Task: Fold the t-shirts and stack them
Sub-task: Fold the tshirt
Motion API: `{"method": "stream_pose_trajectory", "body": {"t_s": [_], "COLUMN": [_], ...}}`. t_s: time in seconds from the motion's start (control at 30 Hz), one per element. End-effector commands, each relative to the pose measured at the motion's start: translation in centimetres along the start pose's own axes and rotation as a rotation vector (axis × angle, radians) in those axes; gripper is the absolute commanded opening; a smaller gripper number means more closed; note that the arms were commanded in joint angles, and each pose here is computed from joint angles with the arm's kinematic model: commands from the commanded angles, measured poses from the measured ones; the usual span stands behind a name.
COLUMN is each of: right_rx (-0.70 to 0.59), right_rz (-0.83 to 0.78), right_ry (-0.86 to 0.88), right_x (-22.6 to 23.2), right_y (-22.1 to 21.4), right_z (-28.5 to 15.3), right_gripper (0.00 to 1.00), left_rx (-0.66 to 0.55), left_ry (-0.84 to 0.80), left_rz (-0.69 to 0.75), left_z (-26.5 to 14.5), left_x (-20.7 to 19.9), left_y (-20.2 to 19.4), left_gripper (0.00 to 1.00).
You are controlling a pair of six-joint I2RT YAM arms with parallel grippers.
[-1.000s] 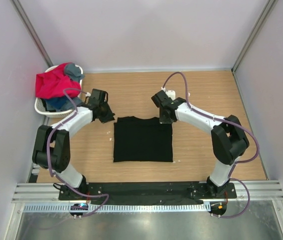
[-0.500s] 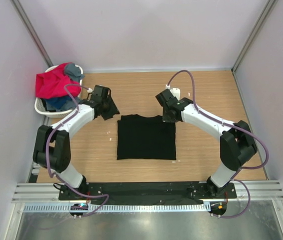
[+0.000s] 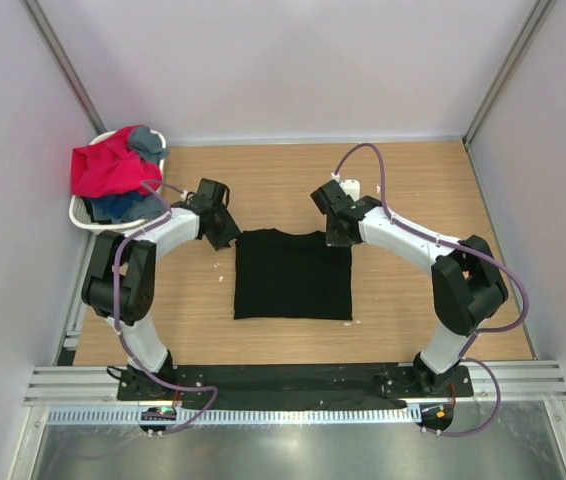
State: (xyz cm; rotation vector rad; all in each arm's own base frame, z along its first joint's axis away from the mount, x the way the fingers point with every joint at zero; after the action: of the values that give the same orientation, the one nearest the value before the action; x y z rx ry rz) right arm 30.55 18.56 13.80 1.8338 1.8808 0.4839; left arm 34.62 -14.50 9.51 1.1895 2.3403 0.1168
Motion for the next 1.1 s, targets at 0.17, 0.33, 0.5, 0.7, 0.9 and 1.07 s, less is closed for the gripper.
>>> {"method": "stream_pose_trajectory", "body": {"t_s": [0.17,0.33,0.5,0.7,0.9,1.07], "right_rx": [-0.032,-0.029,-0.026,-0.053,-0.101,-0.139], "right_rz": [0.008,0.008,0.006,0.032,0.070,0.109], "right_ry": [-0.023,-0.024,-0.022,-0.009,0.003,0.005], "right_x": [-0.6,-0.6,-0.6,-0.7,-1.2,-2.0], "right_y": [0.8,0.8,0.7,1.3,1.9,1.9], "right_z": [0.3,0.6,0.6,-0.3,-1.9,-3.5], "right_gripper": [0.01,0.01,0.01,0.01,0.01,0.01], "left_rx": [0.010,0.029,0.028,0.004,-0.062,-0.106], "left_ry": [-0.062,-0.080,-0.108,-0.173,-0.260,-0.317], "left_rz": [-0.029,-0.035,-0.039,-0.035,-0.020,0.006], "left_z": [1.3,1.7,1.5,0.0,-3.2,-5.5], "left_x": [-1.2,-1.6,-2.1,-3.3,-5.0,-6.2], "left_y": [-0.3,-0.5,-0.5,0.0,0.8,0.9], "left_gripper": [0.34,0.34,0.20,0.00,0.00,0.00]}}
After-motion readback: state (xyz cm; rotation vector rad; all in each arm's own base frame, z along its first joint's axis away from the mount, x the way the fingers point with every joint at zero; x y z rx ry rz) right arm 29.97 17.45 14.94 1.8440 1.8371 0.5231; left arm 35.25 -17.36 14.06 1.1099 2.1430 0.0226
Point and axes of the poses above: each gripper's point midway between its finger pads, its own z axis out along the fingers, its own x axis along the line the jaws close on, y = z × x, the point moved 6 cm from there along -z, back along the fingers, and after that the axes turned 6 degrees about -z, right-handed, at the moved point
